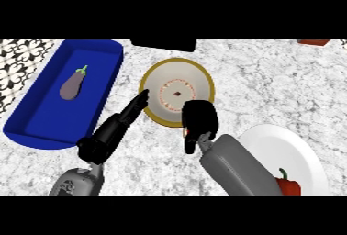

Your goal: Pick the cupcake from the plate and place it in the bowl

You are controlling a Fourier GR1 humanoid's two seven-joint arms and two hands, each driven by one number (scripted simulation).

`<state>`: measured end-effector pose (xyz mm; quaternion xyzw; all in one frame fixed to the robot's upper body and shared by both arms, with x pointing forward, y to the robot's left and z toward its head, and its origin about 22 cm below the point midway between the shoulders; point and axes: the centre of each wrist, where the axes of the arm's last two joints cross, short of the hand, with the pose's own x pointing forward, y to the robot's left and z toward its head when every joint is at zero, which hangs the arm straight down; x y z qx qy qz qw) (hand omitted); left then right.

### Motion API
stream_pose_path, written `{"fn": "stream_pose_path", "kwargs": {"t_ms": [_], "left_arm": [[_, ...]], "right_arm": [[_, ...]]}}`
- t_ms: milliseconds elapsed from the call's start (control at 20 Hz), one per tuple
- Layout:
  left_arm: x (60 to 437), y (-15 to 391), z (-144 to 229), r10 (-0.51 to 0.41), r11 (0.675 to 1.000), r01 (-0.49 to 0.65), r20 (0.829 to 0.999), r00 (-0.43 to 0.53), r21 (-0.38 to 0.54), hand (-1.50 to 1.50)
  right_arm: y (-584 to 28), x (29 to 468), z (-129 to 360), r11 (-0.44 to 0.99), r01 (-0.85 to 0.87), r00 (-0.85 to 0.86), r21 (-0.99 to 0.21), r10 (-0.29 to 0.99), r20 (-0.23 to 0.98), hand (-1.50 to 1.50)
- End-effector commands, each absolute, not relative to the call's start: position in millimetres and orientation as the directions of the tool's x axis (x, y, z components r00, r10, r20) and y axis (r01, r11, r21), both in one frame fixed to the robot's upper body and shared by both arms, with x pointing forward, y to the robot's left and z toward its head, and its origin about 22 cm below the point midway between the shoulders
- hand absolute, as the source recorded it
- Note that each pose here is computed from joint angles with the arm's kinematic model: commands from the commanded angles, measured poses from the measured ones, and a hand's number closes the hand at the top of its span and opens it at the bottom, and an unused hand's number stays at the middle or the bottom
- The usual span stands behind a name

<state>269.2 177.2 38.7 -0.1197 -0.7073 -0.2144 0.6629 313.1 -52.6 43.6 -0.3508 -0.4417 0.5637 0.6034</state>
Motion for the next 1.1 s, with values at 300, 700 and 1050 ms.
{"fn": "stream_pose_path", "kwargs": {"t_ms": [300, 700, 1050], "left_arm": [[276.6, 157.5, 39.5, -0.106, 0.86, 0.491, 0.99, -0.091, 0.138, 0.0], [280.9, 161.4, 42.9, -0.117, 0.864, 0.48, 0.988, -0.1, 0.151, 0.0], [279.3, 166.1, 40.4, -0.111, 0.873, 0.469, 0.991, -0.079, 0.136, 0.0]], "right_arm": [[17.9, 312.2, 104.0, 0.107, 0.019, 0.141, -0.994, 0.984, 0.108, 1.5], [38.9, 313.9, 163.9, 0.357, 0.321, 0.099, -0.877, 0.909, 0.406, 1.5], [43.1, 335.2, 164.1, 0.297, 0.347, 0.209, -0.89, 0.9, 0.382, 1.5]]}}
